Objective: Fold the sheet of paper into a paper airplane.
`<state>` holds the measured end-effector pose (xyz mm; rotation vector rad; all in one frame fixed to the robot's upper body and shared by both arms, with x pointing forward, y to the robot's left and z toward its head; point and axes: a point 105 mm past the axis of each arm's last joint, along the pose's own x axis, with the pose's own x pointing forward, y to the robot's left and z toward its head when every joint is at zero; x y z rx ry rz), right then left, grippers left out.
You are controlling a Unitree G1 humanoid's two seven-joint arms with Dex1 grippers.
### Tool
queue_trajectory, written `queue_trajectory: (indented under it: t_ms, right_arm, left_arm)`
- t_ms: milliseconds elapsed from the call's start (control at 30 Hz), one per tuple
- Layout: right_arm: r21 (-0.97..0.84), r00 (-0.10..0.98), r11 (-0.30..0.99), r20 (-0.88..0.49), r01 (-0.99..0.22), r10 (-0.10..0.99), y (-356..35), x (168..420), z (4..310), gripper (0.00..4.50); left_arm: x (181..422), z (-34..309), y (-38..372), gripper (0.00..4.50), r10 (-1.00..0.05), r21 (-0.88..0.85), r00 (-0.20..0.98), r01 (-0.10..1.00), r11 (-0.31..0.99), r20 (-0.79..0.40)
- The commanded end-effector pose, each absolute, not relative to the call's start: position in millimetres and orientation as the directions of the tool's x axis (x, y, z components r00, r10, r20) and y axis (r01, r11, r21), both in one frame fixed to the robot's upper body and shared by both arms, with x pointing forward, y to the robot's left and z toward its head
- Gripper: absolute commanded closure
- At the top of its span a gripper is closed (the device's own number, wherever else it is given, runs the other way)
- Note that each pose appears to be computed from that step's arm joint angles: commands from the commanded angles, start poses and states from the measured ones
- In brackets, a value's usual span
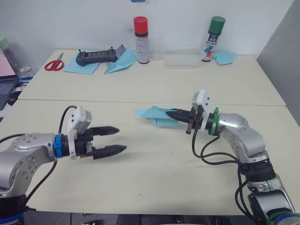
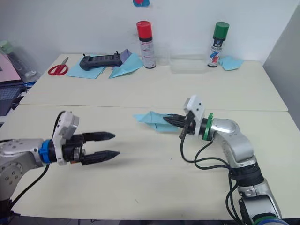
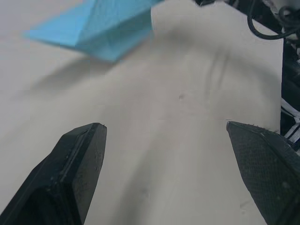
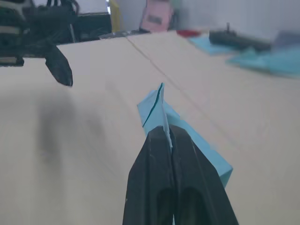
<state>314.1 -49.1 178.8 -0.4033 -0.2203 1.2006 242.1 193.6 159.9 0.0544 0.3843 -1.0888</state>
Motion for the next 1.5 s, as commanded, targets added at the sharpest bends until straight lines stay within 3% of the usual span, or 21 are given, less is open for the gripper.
queue_trajectory:
  t_ms: [33, 100, 200, 333, 567, 600, 733, 833, 1000, 1233, 1500]
  right_arm:
    - [-0.748, 0.199, 0.084, -0.066, -0.658, 0.978, -26.6, 285.9, 159.3, 4.5]
    - [-0.804, 0.175, 0.033, -0.09, -0.594, 0.98, -20.2, 282.9, 142.8, 4.5]
    - [-0.793, 0.097, -0.064, -0.153, -0.606, 0.983, -20.5, 273.1, 122.3, 3.89]
    - [-0.737, 0.032, -0.132, -0.204, -0.663, 0.978, -34.2, 261.5, 114.6, 2.49]
    - [-0.669, 0.009, -0.187, -0.278, -0.72, 0.961, -67.1, 246.8, 118.3, 0.01]
    - [-0.652, 0.007, -0.18, -0.275, -0.737, 0.962, -69.9, 244.2, 120.6, 0.01]
    - [-0.475, 0.183, 0.076, -0.182, -0.876, 0.966, -71.8, 270.1, 128.6, 0.01]
    - [-0.392, 0.346, 0.289, -0.082, -0.873, 0.934, -71.7, 303.0, 140.8, 0.0]
    - [-0.266, 0.435, 0.415, -0.02, -0.87, 0.9, -73.0, 315.7, 152.4, 0.0]
    - [-0.213, 0.457, 0.436, -0.061, -0.874, 0.887, -77.6, 311.6, 146.8, 0.0]
    - [-0.117, 0.462, 0.451, -0.102, -0.885, 0.881, -75.6, 307.9, 138.4, 0.0]
  left_arm:
    - [238.2, 165.7, 193.2, 0.01, -0.843, -0.068, 0.406, 0.887, 0.456, -0.353]
    - [239.0, 165.7, 191.3, 0.01, -0.845, -0.066, 0.405, 0.889, 0.453, -0.35]
    - [240.4, 164.9, 190.2, 0.0, -0.844, -0.06, 0.407, 0.889, 0.453, -0.35]
    - [238.9, 161.5, 190.7, 0.0, -0.842, -0.062, 0.403, 0.89, 0.452, -0.359]
    - [249.0, 153.8, 185.1, 0.0, -0.826, -0.025, 0.44, 0.878, 0.478, -0.353]
    - [256.2, 153.8, 181.6, 0.0, -0.818, 0.001, 0.467, 0.869, 0.496, -0.335]
    - [290.5, 155.4, 161.0, 0.0, -0.78, 0.083, 0.583, 0.81, 0.581, -0.227]
    - [293.1, 147.0, 146.6, 0.6, -0.791, 0.033, 0.582, 0.809, 0.587, -0.189]
    - [283.0, 124.2, 134.8, 2.19, -0.799, -0.005, 0.559, 0.819, 0.574, -0.222]
    - [277.4, 91.4, 133.2, 4.36, -0.77, -0.016, 0.548, 0.811, 0.585, -0.328]
    - [264.9, 66.3, 129.7, 4.47, -0.768, -0.032, 0.509, 0.825, 0.564, -0.388]
